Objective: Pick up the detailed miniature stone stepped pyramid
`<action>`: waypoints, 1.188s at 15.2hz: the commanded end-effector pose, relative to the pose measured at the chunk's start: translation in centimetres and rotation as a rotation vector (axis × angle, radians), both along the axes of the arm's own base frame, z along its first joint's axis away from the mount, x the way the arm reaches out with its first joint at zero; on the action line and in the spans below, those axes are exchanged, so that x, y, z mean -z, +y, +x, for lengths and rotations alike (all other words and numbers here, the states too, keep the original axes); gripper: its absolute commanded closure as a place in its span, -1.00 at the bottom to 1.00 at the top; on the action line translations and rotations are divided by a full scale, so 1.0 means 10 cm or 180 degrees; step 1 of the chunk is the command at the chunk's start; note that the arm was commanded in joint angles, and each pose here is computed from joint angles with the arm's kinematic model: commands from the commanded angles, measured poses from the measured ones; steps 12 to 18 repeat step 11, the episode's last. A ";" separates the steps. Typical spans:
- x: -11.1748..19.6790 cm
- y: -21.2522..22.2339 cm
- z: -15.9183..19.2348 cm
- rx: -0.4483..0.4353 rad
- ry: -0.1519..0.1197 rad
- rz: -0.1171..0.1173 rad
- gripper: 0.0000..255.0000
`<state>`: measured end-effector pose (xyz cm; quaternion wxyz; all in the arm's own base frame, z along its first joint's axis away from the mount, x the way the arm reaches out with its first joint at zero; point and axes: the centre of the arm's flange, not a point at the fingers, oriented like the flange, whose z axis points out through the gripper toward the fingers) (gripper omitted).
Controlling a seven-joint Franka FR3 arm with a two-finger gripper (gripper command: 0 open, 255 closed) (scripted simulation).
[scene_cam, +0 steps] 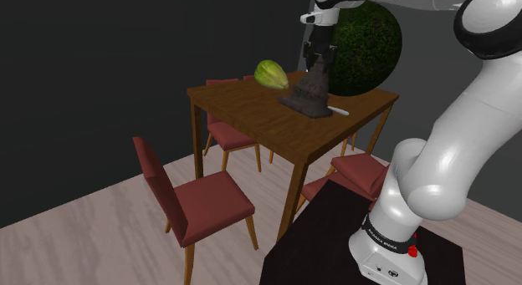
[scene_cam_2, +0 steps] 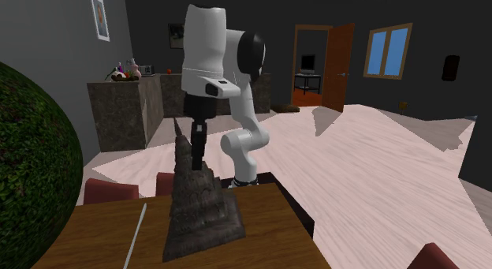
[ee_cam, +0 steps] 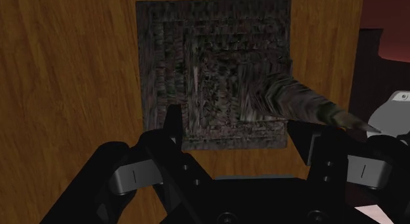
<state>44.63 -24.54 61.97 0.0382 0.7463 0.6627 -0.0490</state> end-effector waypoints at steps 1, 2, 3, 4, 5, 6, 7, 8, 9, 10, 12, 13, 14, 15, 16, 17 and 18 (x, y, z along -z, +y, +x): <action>-0.11 0.02 0.00 0.0000 -0.0010 -0.0002 1.00; -0.17 0.02 0.00 0.0000 -0.0010 -0.0002 1.00; -0.22 0.02 0.00 0.0000 -0.0010 -0.0002 1.00; -0.27 0.02 0.00 0.0000 -0.0010 -0.0002 1.00; -0.32 0.02 0.00 0.0000 -0.0010 -0.0002 1.00; -0.38 0.02 0.00 0.0000 -0.0010 -0.0002 1.00; -0.43 0.02 0.00 0.0000 -0.0010 -0.0002 1.00; -0.48 0.02 0.00 0.0000 -0.0010 -0.0002 1.00; -0.53 0.02 0.00 0.0000 -0.0010 -0.0002 1.00; -0.54 0.02 0.00 0.0000 -0.0010 -0.0002 1.00; -0.54 0.02 0.00 0.0000 -0.0010 -0.0002 1.00; -0.54 0.02 0.00 0.0000 -0.0010 -0.0002 1.00; -0.54 0.02 0.00 0.0000 -0.0010 -0.0002 1.00; -0.54 0.02 0.00 0.0000 -0.0010 -0.0002 1.00; -0.54 0.02 0.00 0.0000 -0.0010 -0.0002 1.00; -0.54 0.02 0.00 0.0000 -0.0010 -0.0002 1.00; -0.54 0.02 0.00 0.0000 -0.0010 -0.0002 1.00</action>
